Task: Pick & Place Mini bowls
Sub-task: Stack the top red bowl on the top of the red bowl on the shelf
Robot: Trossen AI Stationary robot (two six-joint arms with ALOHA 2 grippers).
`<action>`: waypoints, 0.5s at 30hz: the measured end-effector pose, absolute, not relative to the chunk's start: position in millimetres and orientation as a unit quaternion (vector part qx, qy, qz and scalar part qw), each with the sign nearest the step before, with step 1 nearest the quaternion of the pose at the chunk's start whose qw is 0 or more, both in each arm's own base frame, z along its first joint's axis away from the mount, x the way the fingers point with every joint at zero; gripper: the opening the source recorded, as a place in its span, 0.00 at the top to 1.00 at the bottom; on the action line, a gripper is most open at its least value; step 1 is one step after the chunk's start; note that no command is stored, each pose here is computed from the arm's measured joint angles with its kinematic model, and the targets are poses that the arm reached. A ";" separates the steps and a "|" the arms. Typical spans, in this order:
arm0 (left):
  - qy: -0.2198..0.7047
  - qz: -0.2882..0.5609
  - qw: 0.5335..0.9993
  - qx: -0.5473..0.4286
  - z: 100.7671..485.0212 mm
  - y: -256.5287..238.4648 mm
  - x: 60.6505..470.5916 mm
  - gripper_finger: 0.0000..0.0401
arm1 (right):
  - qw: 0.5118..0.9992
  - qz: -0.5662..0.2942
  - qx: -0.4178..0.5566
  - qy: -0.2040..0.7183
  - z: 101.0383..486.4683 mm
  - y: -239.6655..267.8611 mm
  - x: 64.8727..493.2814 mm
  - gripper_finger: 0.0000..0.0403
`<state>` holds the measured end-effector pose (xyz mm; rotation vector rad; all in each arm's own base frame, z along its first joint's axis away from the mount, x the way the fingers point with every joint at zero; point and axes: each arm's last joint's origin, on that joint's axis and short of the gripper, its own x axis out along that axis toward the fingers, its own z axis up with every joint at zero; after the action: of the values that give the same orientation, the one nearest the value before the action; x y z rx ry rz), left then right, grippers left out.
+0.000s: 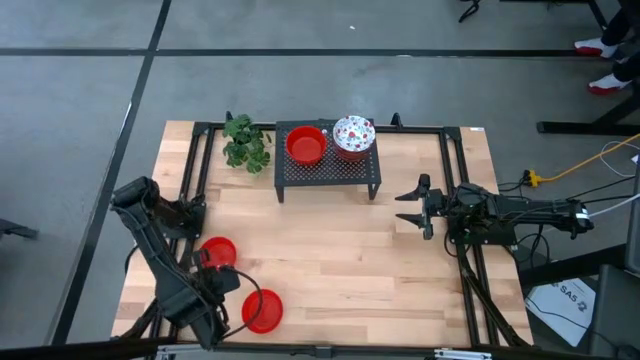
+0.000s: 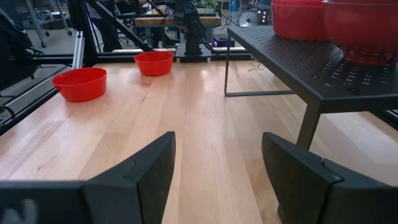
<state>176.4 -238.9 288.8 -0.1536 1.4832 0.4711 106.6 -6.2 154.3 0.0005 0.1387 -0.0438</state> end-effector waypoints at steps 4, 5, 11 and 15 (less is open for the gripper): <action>0.673 0.234 0.699 -0.063 270.9 -233.9 176.9 0.66 | 0.997 -0.022 0.000 0.069 154.3 -6.2 106.6 0.41; 0.675 0.235 0.696 -0.064 265.5 -233.1 177.6 0.63 | 0.997 -0.022 0.000 0.069 154.3 -6.2 106.6 0.41; 0.675 0.238 0.694 -0.081 232.8 -228.5 182.1 0.53 | 0.997 -0.022 0.000 0.069 154.3 -6.2 106.6 0.41; 0.671 0.278 0.684 -0.071 217.9 -218.6 178.9 0.52 | 0.997 -0.022 0.000 0.069 154.3 -6.2 106.6 0.41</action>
<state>178.9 -218.6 217.9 -0.1583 1.5039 0.6240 106.6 -6.2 154.3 0.0005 0.1387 -0.0438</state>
